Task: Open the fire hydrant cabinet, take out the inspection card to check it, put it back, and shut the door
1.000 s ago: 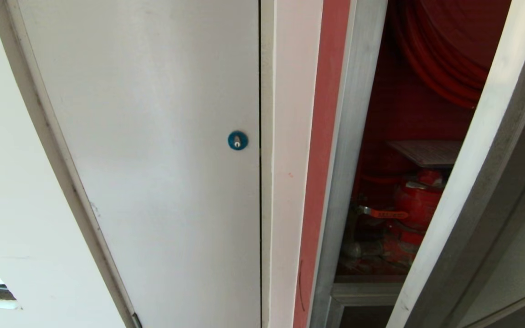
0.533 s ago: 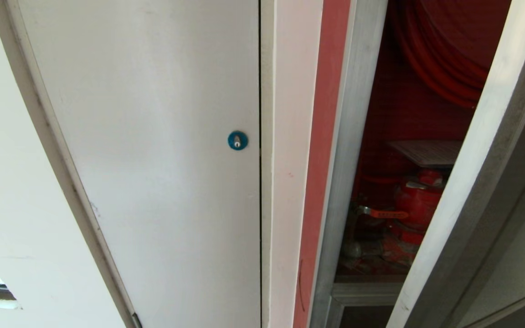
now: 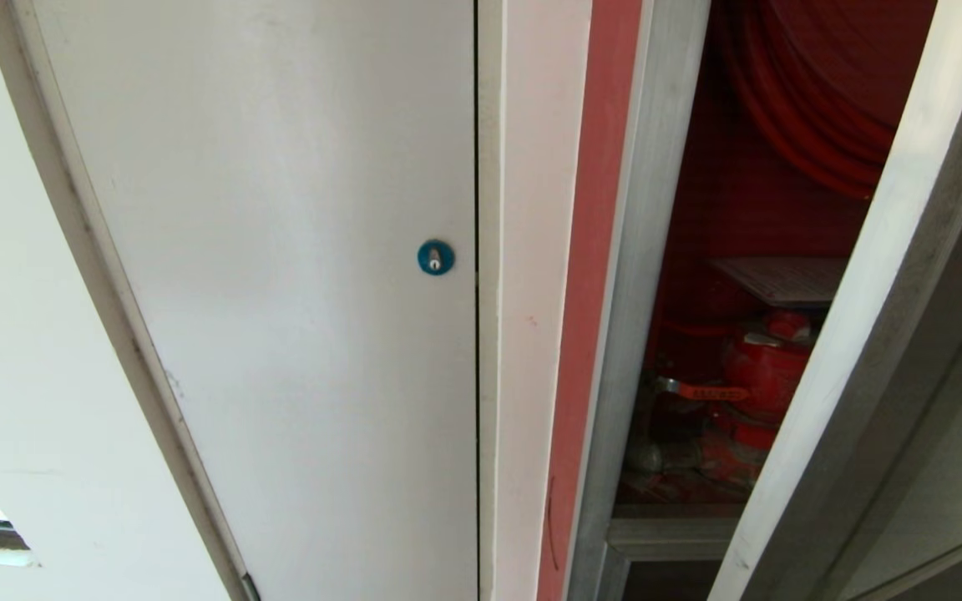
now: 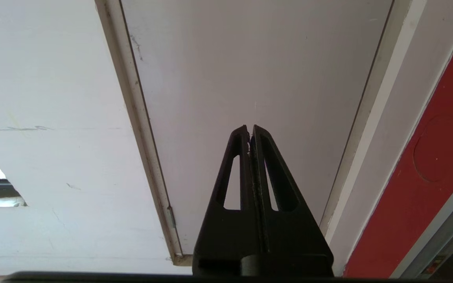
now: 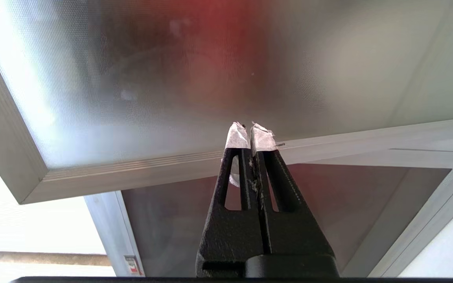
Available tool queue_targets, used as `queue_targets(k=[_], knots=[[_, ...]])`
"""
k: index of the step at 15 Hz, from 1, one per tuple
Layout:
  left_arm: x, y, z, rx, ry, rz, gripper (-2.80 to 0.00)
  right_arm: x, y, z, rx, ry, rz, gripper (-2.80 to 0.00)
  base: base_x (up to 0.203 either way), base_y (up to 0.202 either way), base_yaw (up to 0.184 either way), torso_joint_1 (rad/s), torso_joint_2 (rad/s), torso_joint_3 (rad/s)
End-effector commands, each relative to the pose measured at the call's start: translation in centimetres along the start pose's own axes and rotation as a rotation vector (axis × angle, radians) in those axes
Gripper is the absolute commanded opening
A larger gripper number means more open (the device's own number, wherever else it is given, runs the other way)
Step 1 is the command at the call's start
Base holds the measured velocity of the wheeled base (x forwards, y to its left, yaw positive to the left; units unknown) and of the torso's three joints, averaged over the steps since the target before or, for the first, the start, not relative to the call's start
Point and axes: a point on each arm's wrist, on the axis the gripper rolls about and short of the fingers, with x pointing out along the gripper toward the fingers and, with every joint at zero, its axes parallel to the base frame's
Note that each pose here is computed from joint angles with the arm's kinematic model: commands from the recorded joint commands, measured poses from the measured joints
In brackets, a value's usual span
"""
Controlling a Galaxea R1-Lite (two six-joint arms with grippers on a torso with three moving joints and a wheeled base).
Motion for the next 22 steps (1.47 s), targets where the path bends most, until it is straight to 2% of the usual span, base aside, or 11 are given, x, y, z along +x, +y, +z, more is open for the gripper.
queue_targets(k=[1,5,8,13,18,19,22], knots=[[0.0,0.0,0.0,0.000,0.001,0.000,-2.80,-0.4,-0.1,1.4,0.005,-0.048,-0.010,-2.80,0.000,0.000,0.000,0.000,0.00,0.000],[0.0,0.0,0.0,0.000,0.001,0.000,-2.80,-1.7,-0.2,6.1,0.010,-0.125,-0.008,-2.80,0.000,0.000,0.000,0.000,0.00,0.000],[0.0,0.0,0.0,0.000,0.001,0.000,-2.80,-1.7,-0.3,10.0,0.014,-0.133,0.015,-2.80,0.000,0.000,0.000,0.000,0.00,0.000],[0.0,0.0,0.0,0.000,0.001,0.000,-2.80,0.0,0.0,13.8,0.004,-0.110,0.216,-2.80,0.000,0.000,0.000,0.000,0.00,0.000],[0.0,0.0,0.0,0.000,0.001,0.000,-2.80,2.7,0.3,17.3,0.031,-0.107,0.428,-2.80,0.000,0.000,0.000,0.000,0.00,0.000],[0.0,0.0,0.0,0.000,0.001,0.000,-2.80,3.3,0.4,18.0,0.044,-0.084,0.477,-2.80,0.000,0.000,0.000,0.000,0.00,0.000],[0.0,0.0,0.0,0.000,0.001,0.000,-2.80,5.1,0.7,20.6,0.133,-0.025,0.703,-2.80,0.000,0.000,0.000,0.000,0.00,0.000]])
